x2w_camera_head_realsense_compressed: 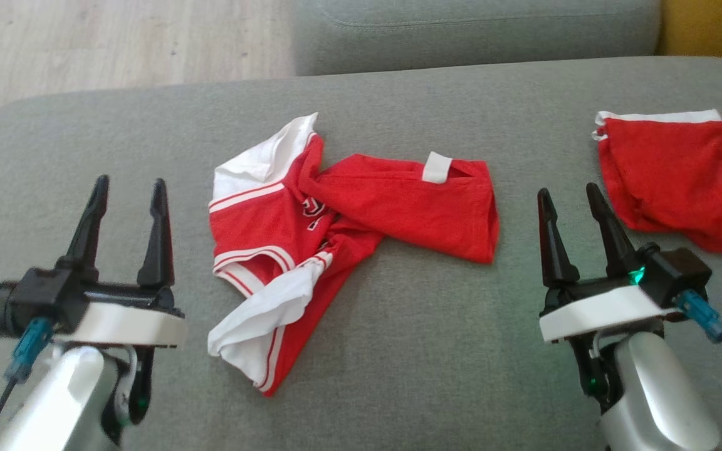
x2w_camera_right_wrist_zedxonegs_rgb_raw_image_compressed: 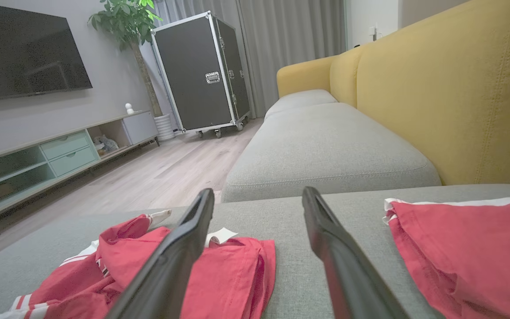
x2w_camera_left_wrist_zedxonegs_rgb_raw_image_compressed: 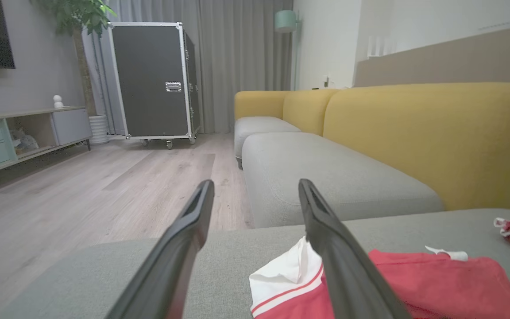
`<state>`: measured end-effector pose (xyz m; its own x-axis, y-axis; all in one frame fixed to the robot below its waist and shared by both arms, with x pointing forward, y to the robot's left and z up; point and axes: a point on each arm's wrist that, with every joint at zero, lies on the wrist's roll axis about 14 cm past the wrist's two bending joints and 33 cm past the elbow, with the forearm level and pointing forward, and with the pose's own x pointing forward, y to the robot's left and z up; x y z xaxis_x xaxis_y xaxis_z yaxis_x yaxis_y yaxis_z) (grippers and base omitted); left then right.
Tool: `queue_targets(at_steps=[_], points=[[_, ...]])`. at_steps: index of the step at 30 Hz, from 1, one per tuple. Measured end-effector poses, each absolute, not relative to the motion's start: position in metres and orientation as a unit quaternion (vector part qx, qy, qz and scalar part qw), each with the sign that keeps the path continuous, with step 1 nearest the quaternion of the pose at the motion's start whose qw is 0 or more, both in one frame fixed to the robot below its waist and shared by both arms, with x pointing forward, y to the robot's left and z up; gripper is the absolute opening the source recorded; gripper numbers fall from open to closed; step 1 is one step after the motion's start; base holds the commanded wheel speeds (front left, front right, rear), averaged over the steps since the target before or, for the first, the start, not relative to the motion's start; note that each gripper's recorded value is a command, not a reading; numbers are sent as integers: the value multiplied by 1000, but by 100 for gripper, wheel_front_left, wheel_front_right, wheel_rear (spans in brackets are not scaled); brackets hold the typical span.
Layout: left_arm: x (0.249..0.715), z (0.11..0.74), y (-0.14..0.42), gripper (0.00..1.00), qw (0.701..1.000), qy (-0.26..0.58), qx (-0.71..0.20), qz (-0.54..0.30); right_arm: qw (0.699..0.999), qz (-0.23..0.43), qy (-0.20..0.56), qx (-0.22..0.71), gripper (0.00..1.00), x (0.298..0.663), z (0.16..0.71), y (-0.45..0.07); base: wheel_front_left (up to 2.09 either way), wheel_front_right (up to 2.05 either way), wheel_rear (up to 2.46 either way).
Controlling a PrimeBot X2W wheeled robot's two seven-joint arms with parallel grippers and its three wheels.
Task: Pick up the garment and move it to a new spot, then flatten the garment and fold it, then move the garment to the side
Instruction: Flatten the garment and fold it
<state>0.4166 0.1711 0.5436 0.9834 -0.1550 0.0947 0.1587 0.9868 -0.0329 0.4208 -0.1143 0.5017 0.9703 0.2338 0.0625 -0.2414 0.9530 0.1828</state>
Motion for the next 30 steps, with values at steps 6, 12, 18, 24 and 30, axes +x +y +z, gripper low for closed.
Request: queue_targets(at_steps=[6, 12, 18, 24, 30], points=[[401, 540, 181, 100, 995, -51, -85, -27, 987, 140, -5, 78, 100, 423, 491, -101, 0, 0, 0], [392, 523, 184, 100, 995, -37, -91, -19, 984, 162, 41, 66, 100, 441, 466, -83, 0, 0, 0], [389, 507, 188, 100, 996, -18, -92, -13, 976, 165, 118, 76, 100, 466, 438, -71, 0, 0, 0], [388, 497, 187, 100, 995, -7, -94, -13, 962, 162, 202, 89, 100, 470, 398, -63, 0, 0, 0], [388, 493, 191, 100, 996, -4, -91, -9, 955, 174, 219, 104, 8, 469, 390, -50, 0, 0, 0]])
